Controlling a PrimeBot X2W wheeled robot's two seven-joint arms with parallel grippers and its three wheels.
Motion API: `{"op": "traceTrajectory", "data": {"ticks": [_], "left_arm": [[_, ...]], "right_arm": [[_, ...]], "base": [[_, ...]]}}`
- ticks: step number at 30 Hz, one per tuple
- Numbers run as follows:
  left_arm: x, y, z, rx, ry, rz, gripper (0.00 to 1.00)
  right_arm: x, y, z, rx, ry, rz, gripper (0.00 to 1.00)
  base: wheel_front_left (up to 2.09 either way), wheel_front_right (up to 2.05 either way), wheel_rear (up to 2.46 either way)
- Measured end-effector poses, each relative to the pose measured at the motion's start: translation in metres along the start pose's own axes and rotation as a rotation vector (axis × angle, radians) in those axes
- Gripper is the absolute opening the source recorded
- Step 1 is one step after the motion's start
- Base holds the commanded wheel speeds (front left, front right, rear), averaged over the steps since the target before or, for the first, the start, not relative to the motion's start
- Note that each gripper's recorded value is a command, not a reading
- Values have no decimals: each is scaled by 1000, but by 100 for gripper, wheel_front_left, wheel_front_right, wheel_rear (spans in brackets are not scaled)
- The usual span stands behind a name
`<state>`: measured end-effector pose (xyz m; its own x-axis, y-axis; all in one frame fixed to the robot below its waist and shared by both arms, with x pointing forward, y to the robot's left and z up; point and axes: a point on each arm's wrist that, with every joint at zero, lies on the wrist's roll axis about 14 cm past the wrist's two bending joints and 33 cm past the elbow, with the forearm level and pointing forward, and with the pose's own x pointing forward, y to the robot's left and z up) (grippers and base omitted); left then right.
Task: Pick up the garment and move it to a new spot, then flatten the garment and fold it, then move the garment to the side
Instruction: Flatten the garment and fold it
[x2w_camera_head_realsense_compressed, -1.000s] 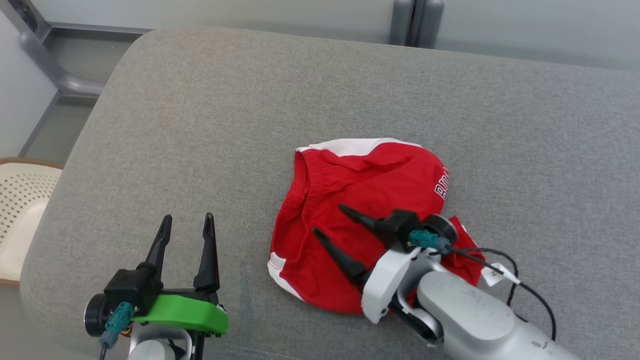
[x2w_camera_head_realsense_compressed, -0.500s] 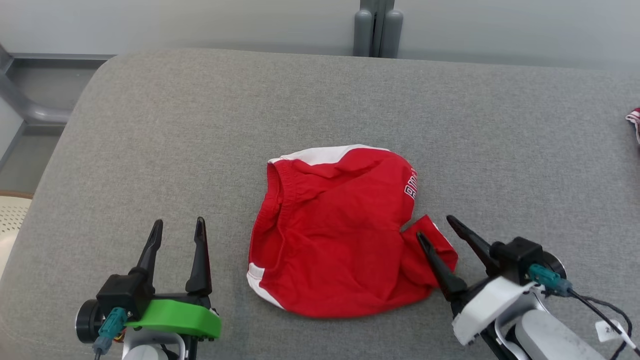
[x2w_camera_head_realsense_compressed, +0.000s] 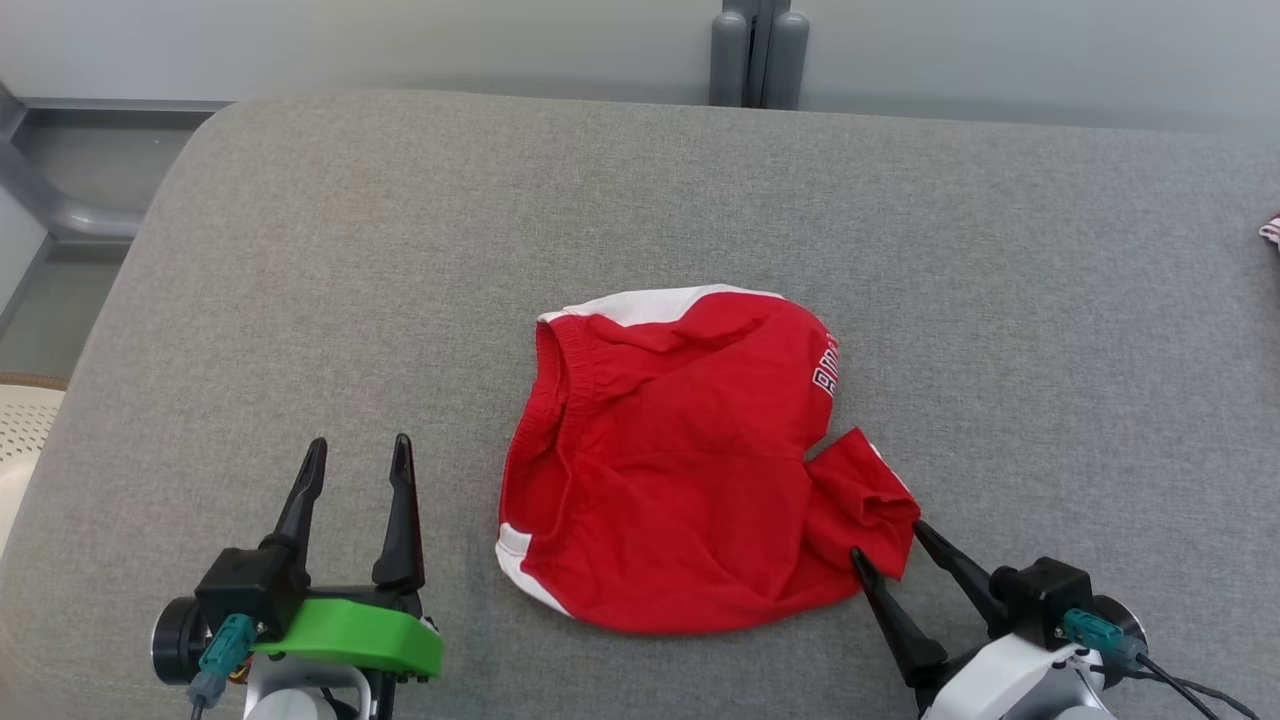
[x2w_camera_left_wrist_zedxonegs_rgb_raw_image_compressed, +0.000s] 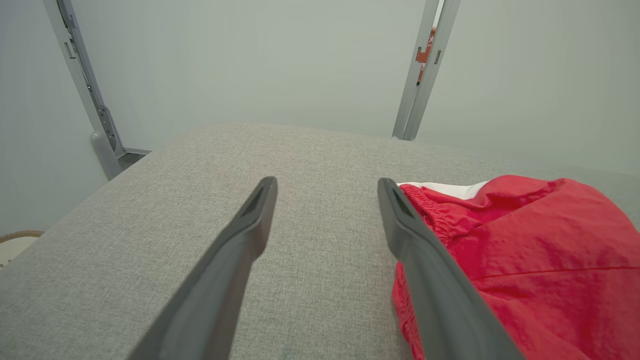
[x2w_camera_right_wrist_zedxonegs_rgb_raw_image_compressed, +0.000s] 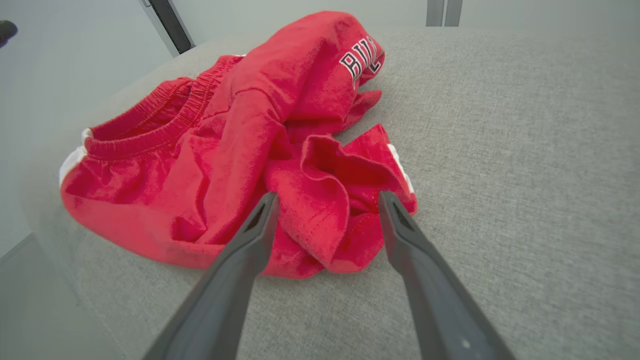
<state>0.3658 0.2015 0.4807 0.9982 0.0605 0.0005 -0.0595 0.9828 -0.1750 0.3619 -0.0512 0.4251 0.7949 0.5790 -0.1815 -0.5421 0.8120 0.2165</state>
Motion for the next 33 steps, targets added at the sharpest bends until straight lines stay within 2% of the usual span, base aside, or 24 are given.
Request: {"op": "traceTrajectory", "data": {"ticks": [1,2,3,11,17,21,28,33], "left_arm": [[0,0,0,0,0,0,100],[0,0,0,0,1,1,100],[0,0,-1,0,2,1,100],[2,-2,-2,3,4,-7,100],[5,-15,-6,-3,14,-45,100],[10,-28,-6,-7,12,-84,100],[16,-46,-8,-13,16,-136,100],[18,-50,-13,-14,30,-149,100]], "right_arm": [[1,-2,-4,-3,19,-3,100],[2,-4,-8,-6,39,-8,42],[3,-6,-10,-5,47,-10,2],[7,-34,6,-8,-3,-83,0],[-18,-77,35,-33,-93,-214,0],[-47,-98,50,-40,-151,-301,0],[-95,-111,58,-38,-192,-411,0],[-94,-106,62,-33,-194,-409,0]], "base": [[0,0,0],[0,0,0],[0,0,0],[0,0,0],[0,0,0],[0,0,0],[0,0,0],[0,0,0]]}}
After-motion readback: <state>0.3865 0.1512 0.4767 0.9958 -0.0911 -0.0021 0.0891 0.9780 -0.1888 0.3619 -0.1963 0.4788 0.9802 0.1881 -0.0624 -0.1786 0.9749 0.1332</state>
